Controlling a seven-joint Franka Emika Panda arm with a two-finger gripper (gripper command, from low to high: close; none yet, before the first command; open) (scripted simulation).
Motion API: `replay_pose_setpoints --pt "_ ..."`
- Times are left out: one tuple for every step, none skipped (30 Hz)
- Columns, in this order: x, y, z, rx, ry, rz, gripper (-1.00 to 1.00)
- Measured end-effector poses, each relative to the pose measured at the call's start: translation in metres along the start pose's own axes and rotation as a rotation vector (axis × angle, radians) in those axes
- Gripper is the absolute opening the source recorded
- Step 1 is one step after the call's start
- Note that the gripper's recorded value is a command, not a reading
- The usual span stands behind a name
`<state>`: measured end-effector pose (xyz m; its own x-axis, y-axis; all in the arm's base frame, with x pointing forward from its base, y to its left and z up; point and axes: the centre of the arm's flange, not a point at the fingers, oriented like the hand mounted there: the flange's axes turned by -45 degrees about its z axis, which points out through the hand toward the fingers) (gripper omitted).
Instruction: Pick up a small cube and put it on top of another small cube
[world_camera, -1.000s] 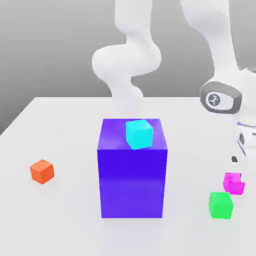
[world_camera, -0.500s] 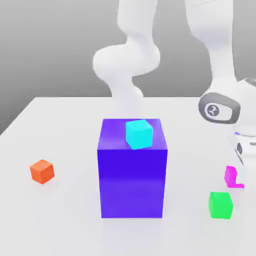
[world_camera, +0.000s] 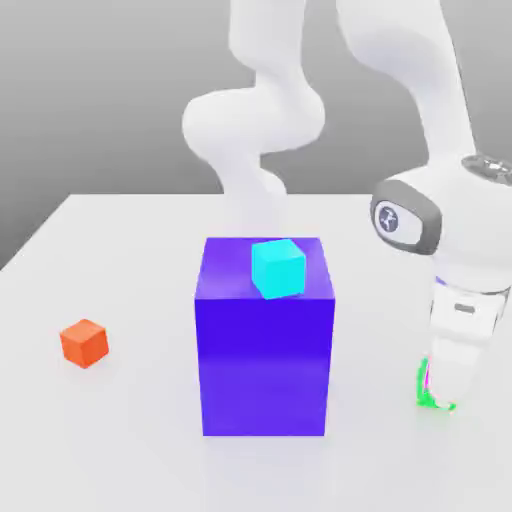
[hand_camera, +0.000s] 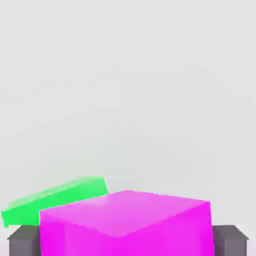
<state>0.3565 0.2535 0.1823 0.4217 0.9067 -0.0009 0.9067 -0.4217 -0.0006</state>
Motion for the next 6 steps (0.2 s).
replay_pose_setpoints --pt "0.000 0.000 0.004 0.000 0.000 0.000 1.00" --pt "0.000 0.000 0.000 0.000 0.001 0.000 1.00" --pt "0.001 0.000 -0.008 -0.001 0.001 0.000 1.00" --pt "0.001 0.001 -0.019 -0.001 0.001 0.000 1.00" --pt "0.001 0.001 -0.030 -0.001 0.001 0.001 1.00" --pt "0.001 0.000 -0.042 -0.001 0.001 0.000 1.00"
